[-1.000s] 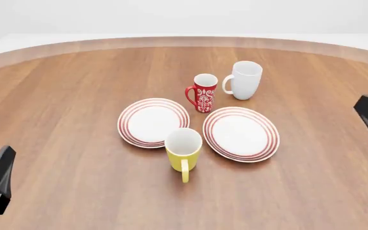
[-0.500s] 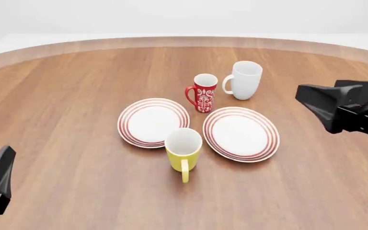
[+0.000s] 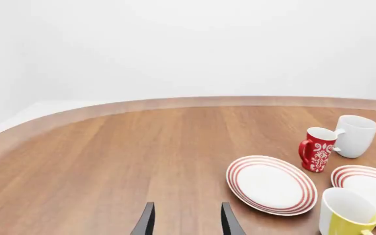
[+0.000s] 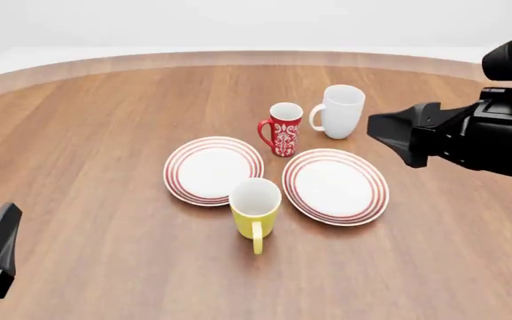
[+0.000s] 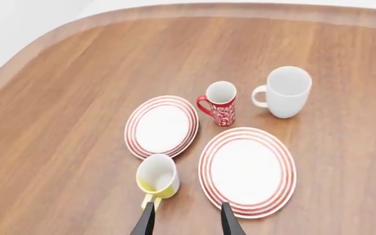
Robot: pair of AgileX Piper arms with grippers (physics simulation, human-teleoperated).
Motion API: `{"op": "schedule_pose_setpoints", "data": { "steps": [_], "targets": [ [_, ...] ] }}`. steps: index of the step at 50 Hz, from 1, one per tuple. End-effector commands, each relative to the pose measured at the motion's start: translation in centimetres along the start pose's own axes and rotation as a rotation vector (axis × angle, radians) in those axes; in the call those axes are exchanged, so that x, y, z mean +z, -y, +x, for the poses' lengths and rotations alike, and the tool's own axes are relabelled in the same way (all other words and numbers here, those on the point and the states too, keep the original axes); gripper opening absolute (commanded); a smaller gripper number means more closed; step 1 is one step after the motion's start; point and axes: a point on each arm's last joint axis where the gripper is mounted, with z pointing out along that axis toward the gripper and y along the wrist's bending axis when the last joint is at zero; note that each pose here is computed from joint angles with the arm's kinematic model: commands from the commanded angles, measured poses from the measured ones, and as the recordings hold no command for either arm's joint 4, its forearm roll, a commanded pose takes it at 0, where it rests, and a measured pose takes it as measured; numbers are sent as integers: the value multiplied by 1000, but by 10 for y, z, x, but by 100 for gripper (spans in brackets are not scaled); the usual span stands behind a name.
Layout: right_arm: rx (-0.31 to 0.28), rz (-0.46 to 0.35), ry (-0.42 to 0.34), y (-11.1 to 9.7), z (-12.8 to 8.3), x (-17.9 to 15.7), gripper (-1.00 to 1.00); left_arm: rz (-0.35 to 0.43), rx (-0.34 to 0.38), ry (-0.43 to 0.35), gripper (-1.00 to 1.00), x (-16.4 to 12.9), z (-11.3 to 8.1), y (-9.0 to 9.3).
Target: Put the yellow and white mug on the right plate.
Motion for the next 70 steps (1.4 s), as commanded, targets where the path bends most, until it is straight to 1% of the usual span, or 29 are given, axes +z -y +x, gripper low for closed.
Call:
{"op": "schedule_pose_setpoints", "data": {
  "steps": [1, 10, 12, 14, 15, 17, 20, 24, 27, 30, 31, 32, 33, 34, 36, 45, 46, 47, 48, 50, 54, 57, 60, 62, 65, 70],
  "targets": [
    [-2, -14, -17, -4, -3, 4, 100, 0, 0, 0, 100, 0, 0, 0],
    [-3, -12, -21, -4, -3, 5, 100, 0, 0, 0, 100, 0, 0, 0],
    [5, 1, -15, -2, -8, 0, 100, 0, 0, 0, 100, 0, 0, 0],
    [7, -4, -25, -2, -2, 6, 100, 0, 0, 0, 100, 0, 0, 0],
    [13, 0, -31, -3, -4, 8, 100, 0, 0, 0, 100, 0, 0, 0],
    [32, 11, -36, 0, -1, 10, 100, 0, 0, 0, 100, 0, 0, 0],
    [37, 24, -54, 1, -3, 18, 100, 0, 0, 0, 100, 0, 0, 0],
    [49, 21, -62, -1, -8, 25, 100, 0, 0, 0, 100, 0, 0, 0],
    [53, 12, -76, -3, -3, 31, 100, 0, 0, 0, 100, 0, 0, 0],
    [55, 10, -92, -4, -3, 39, 100, 0, 0, 0, 100, 0, 0, 0],
    [57, 9, -97, -6, -7, 41, 100, 0, 0, 0, 100, 0, 0, 0],
    [65, 6, -112, -6, 0, 47, 100, 0, 0, 0, 100, 0, 0, 0],
    [65, 4, -116, -7, 1, 49, 100, 0, 0, 0, 100, 0, 0, 0],
    [70, -5, -118, -10, -3, 51, 100, 0, 0, 0, 100, 0, 0, 0],
    [72, -11, -125, -11, 2, 55, 100, 0, 0, 0, 100, 0, 0, 0],
    [96, -33, -142, -18, 8, 66, 100, 0, 0, 0, 100, 0, 0, 0],
    [109, -31, -143, -17, 11, 66, 100, 0, 0, 0, 100, 0, 0, 0],
    [141, -17, -150, -13, 18, 67, 100, 0, 0, 0, 100, 0, 0, 0],
    [129, -26, -151, -14, 19, 68, 100, 0, 0, 0, 100, 0, 0, 0],
    [141, -41, -158, -19, 23, 70, 100, 0, 0, 0, 100, 0, 0, 0],
    [170, -41, -164, -17, 33, 74, 100, 0, 0, 0, 100, 0, 0, 0],
    [176, -36, -159, -15, 35, 75, 100, 0, 0, 0, 100, 0, 0, 0],
    [172, -47, -161, -19, 32, 77, 100, 0, 0, 0, 100, 0, 0, 0],
    [157, -55, -175, -23, 33, 83, 100, 0, 0, 0, 100, 0, 0, 0],
    [155, -53, -176, -23, 32, 86, 100, 0, 0, 0, 100, 0, 0, 0],
    [142, -58, -207, -26, 41, 98, 100, 0, 0, 0, 100, 0, 0, 0]
  ]
}}
